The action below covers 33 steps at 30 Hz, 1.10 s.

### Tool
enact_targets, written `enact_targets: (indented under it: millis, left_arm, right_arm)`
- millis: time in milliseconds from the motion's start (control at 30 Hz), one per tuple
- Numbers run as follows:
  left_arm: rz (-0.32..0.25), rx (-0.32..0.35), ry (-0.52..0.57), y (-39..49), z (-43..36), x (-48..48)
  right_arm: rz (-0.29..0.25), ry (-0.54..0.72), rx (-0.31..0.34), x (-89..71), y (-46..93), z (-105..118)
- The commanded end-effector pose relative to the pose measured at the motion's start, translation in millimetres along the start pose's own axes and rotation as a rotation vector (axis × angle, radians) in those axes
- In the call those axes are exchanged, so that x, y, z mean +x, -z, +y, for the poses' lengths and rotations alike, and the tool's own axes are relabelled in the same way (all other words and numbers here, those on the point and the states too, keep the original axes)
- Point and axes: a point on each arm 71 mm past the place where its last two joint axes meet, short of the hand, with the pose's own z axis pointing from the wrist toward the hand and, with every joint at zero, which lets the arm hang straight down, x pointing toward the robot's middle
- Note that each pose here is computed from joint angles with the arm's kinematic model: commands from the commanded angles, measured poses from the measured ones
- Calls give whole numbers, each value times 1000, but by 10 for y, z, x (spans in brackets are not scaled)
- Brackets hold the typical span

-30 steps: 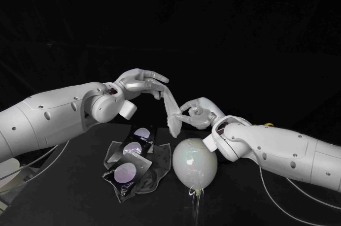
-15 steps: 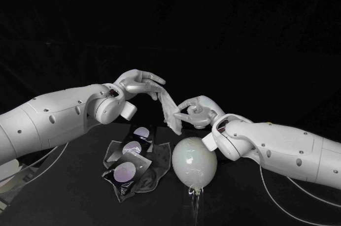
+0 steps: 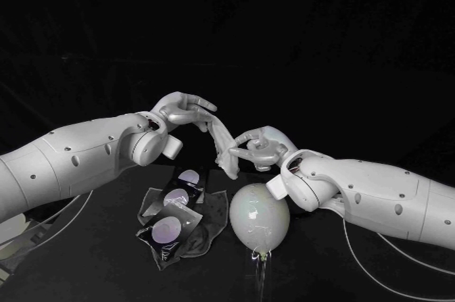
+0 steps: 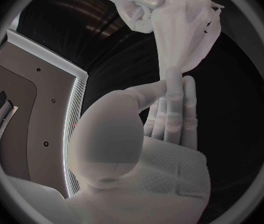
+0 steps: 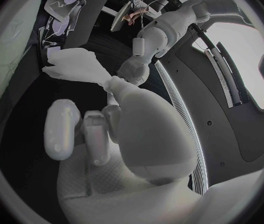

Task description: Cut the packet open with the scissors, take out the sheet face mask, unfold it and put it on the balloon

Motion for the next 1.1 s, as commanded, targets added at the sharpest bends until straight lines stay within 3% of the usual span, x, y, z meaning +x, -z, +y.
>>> enact_targets:
  millis: [33,300,767,1100]
  left_arm:
    - [-54,21,-29,-5,-11,-61]
    - [-73,5,-6,6,14,-113]
    - [-22,-11,3,-28,23,16]
    - [-37,-50,-22,-77,84,28]
  right_arm:
    - [15,-38,13,-15,-18,-1]
    - [19,-39,38,-49,-42,-20]
    - [15,-35,110,-51,-117,-68]
    - [40,-36,131,-25,-147,-55]
